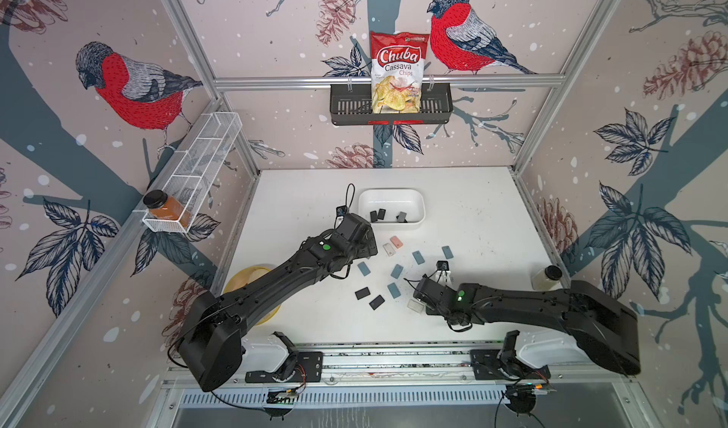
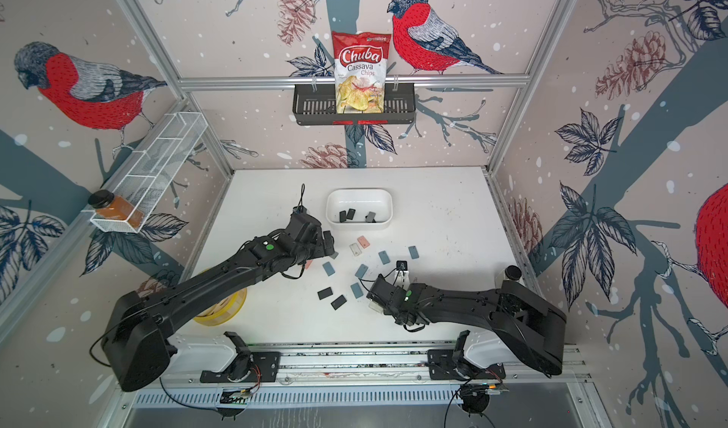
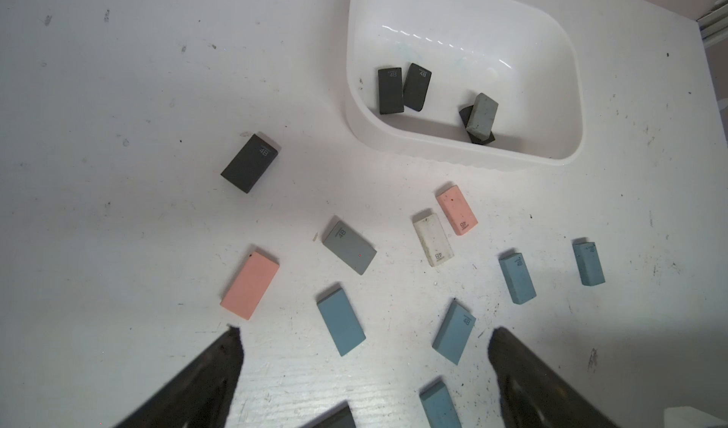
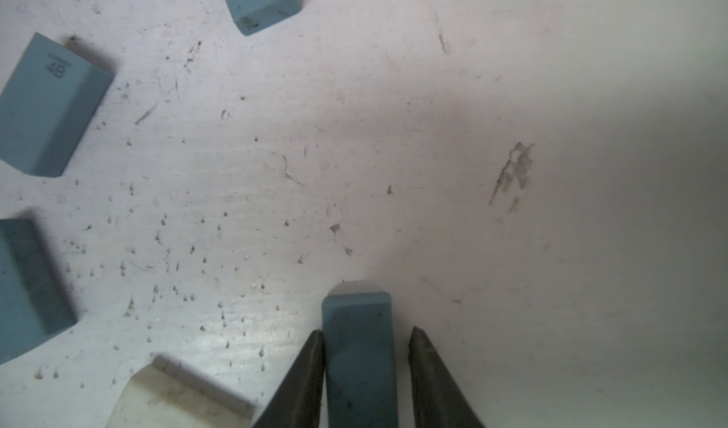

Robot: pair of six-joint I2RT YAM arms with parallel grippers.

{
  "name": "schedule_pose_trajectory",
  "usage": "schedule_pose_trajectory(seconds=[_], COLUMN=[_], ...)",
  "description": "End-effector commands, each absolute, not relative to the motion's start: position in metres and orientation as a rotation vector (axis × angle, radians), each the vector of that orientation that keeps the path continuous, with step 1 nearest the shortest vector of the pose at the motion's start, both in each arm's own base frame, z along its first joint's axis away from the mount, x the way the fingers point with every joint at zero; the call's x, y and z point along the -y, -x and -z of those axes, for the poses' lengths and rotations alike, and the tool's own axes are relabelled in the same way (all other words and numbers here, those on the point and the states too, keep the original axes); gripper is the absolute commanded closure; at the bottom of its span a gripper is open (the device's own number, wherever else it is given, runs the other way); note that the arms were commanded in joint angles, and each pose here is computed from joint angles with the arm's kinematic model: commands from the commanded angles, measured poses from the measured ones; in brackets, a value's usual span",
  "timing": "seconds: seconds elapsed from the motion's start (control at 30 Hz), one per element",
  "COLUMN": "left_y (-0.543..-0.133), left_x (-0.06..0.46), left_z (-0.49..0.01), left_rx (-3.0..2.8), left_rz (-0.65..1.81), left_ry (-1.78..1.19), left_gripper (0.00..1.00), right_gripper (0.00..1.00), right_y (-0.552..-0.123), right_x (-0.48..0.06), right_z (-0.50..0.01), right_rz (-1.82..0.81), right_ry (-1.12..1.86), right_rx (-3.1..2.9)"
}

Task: Put the eraser in the storage box
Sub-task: Pick up the eraser from the center of the board.

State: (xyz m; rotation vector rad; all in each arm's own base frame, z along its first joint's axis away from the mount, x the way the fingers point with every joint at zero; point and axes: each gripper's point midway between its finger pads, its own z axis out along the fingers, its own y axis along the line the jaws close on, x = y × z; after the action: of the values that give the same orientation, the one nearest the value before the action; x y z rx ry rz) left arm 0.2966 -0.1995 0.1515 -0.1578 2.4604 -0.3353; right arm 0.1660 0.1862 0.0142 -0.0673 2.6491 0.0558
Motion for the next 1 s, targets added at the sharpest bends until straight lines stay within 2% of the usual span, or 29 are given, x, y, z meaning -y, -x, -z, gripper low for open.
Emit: schedule_pose_trajectory(seconds=[0.0, 0.43, 0.97], left_y=[-0.295, -0.286, -0.277], left_x=[0.199, 0.197, 0.178], left_z=[-0.152, -0.134, -0.104], left_rx=[-2.452, -2.479, -2.503], left_rz=[0.349, 0.376, 0.264], left_ry=[0.176, 0.196, 0.192], left_gripper=[0.02, 0.02, 0.02], right_gripper=[0.65, 0.79, 0.81], right_y=[-0.165, -0.168, -0.186], right_x=[-0.186, -0.187, -0.192], right_z=[-0.014, -0.018, -0.043], right_rz=[-0.049, -0.041, -0.039], right_ry=[0.085, 0.088, 0.090], right_rx=[-2.658, -2.647, -2.597])
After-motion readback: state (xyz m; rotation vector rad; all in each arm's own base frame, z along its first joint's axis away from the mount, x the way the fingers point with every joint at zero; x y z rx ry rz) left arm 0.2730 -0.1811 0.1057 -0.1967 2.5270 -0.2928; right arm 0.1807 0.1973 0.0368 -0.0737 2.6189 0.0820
